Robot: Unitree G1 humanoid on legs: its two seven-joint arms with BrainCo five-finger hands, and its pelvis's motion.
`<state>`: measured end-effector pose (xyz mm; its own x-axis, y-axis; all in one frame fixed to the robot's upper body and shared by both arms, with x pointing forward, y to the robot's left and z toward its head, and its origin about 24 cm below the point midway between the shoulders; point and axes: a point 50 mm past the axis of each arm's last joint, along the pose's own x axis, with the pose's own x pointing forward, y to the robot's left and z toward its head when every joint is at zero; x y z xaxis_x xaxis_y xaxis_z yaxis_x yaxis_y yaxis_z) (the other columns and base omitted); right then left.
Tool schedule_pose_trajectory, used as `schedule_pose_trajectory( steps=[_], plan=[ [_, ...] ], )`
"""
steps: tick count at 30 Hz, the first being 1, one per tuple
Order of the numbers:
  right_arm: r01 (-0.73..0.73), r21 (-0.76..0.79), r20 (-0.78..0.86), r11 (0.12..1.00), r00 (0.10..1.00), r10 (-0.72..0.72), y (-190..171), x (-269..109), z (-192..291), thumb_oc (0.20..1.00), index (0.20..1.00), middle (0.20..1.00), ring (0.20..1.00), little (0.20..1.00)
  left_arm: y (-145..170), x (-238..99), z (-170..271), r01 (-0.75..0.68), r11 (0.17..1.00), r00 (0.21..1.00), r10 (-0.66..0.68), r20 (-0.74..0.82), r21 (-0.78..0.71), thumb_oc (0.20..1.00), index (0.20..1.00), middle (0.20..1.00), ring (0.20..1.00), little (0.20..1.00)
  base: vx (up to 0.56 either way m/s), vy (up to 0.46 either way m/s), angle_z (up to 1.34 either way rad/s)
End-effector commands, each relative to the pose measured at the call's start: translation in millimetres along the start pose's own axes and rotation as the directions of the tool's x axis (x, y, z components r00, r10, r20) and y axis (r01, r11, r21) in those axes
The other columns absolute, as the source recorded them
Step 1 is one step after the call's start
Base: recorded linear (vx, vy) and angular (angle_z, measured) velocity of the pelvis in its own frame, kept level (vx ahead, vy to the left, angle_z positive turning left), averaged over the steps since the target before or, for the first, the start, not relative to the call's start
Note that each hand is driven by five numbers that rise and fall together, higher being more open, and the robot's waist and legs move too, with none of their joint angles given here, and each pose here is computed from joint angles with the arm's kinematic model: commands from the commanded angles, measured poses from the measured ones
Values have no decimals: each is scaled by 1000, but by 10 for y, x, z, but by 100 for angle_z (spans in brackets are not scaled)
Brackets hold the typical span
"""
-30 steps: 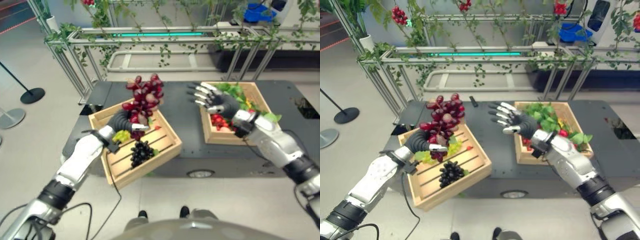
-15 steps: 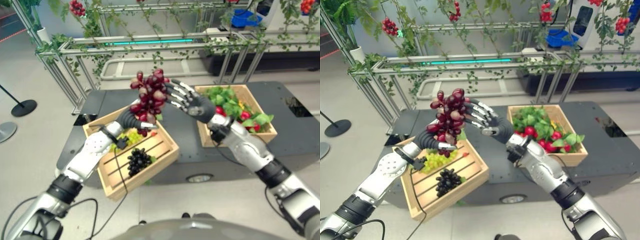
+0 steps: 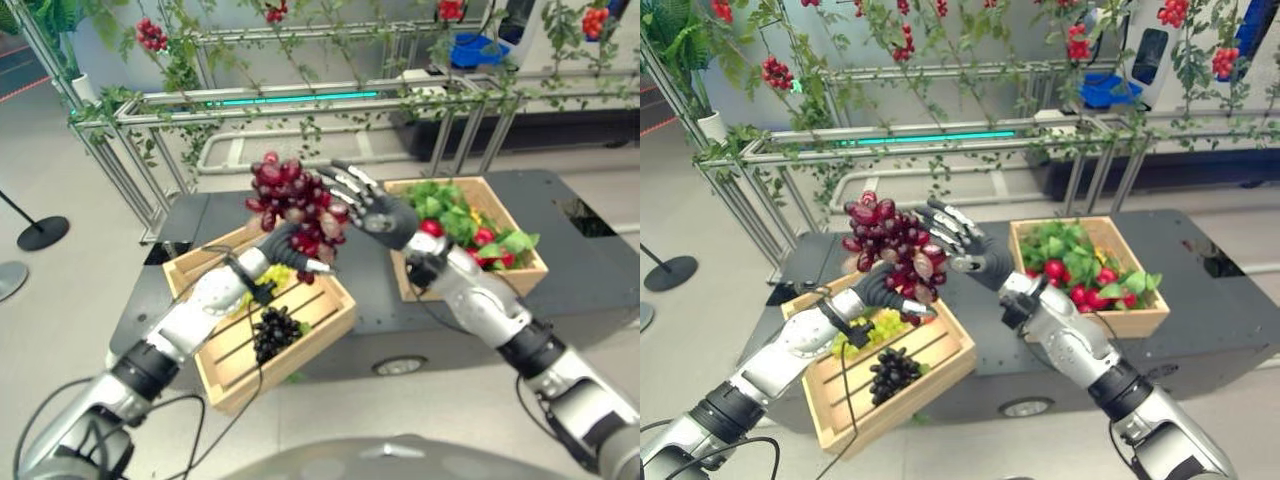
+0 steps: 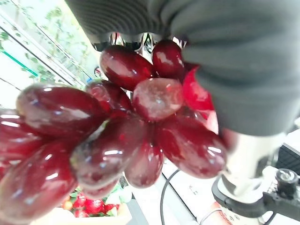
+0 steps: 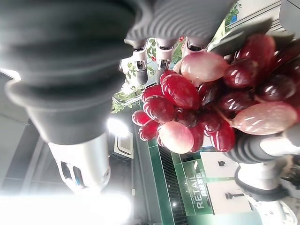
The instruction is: Pick up the fruits from the basket on one side to the basket on the other side
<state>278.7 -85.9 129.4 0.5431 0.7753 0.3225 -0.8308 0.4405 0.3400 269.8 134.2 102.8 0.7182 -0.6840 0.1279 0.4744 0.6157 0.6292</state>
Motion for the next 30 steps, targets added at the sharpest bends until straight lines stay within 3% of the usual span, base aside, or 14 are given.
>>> schedule_pose_trajectory(
  steps=[1, 20, 24, 30],
  plan=[
    [-324, 4, 55, 946, 945, 323, 566, 409, 101, 1000, 1000, 1000, 1000, 1000, 224, 402, 460, -53, 991, 967, 20, 254, 124, 200, 200, 200, 200, 200, 0, 0, 0],
    [-215, 8, 112, 977, 971, 212, 458, 318, 104, 1000, 1000, 1000, 1000, 1000, 235, 399, 509, -96, 983, 961, 50, 274, 158, 200, 200, 200, 200, 200, 0, 0, 0],
    [-154, 42, 135, 987, 980, 147, 371, 234, 87, 1000, 1000, 1000, 1000, 1000, 386, 363, 550, -117, 953, 961, 37, 275, 280, 200, 200, 200, 200, 200, 0, 0, 0],
    [-156, 6, 187, 988, 970, 152, 367, 249, 207, 1000, 1000, 1000, 1000, 1000, 779, 391, 1026, -176, 824, 920, -58, 389, 538, 200, 200, 200, 200, 200, -17, -12, 5]
  ],
)
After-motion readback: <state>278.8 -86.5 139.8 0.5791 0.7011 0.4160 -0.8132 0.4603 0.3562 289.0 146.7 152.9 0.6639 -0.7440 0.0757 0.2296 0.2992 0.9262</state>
